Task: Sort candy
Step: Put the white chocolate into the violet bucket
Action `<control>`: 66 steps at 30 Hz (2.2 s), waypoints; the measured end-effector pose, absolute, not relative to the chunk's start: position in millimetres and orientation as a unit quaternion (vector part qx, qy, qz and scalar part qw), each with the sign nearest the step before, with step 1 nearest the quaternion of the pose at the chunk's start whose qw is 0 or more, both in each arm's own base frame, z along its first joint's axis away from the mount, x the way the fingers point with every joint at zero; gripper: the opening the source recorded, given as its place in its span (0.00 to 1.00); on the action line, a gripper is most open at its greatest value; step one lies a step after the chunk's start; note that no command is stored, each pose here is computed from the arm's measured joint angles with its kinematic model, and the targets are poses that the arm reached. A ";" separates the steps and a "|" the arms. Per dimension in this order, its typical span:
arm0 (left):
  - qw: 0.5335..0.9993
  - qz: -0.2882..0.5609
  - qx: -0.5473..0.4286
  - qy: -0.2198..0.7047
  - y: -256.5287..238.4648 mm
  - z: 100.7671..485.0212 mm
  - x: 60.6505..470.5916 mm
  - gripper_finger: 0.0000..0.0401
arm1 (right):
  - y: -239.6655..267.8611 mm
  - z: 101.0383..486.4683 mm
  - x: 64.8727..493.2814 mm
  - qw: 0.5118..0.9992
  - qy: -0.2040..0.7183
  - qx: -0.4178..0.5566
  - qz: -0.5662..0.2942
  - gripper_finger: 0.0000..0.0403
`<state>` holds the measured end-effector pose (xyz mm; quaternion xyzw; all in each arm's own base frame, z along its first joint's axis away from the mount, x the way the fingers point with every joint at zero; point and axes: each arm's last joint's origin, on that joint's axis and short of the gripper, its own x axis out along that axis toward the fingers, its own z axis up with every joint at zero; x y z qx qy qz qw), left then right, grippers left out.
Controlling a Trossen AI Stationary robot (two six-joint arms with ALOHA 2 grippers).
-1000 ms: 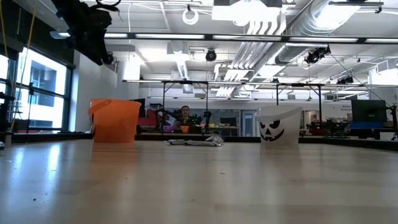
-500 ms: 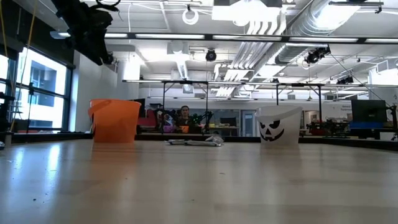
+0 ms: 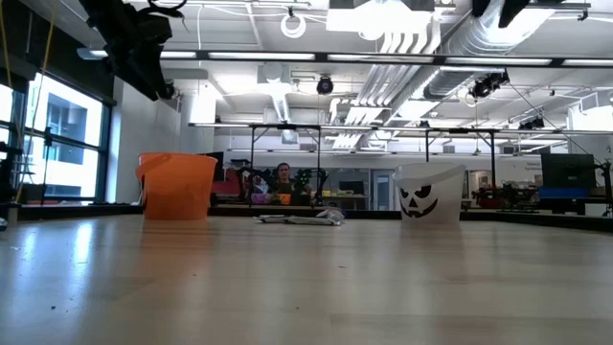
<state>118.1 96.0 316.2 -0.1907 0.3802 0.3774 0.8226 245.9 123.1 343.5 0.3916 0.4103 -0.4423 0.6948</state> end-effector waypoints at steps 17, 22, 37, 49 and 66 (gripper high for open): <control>0.830 0.358 -0.107 0.415 96.8 316.5 117.3 0.38 | -29.3 335.1 319.3 0.725 0.355 0.374 -0.456 0.31; 0.827 0.359 -0.083 0.425 97.7 316.6 116.5 0.38 | -57.2 317.1 355.0 0.771 0.350 0.361 -0.390 0.31; 0.830 0.352 -0.077 0.427 102.4 316.8 113.2 0.38 | -96.6 290.8 366.7 0.839 0.486 0.193 -0.148 0.31; 0.827 0.397 -0.129 0.376 109.7 320.2 113.2 0.38 | -134.7 250.6 376.3 0.837 0.535 0.092 -0.075 0.31; 0.811 0.431 -0.160 0.361 115.9 320.2 106.8 0.38 | -166.4 192.2 393.2 0.819 0.540 0.181 -0.062 0.40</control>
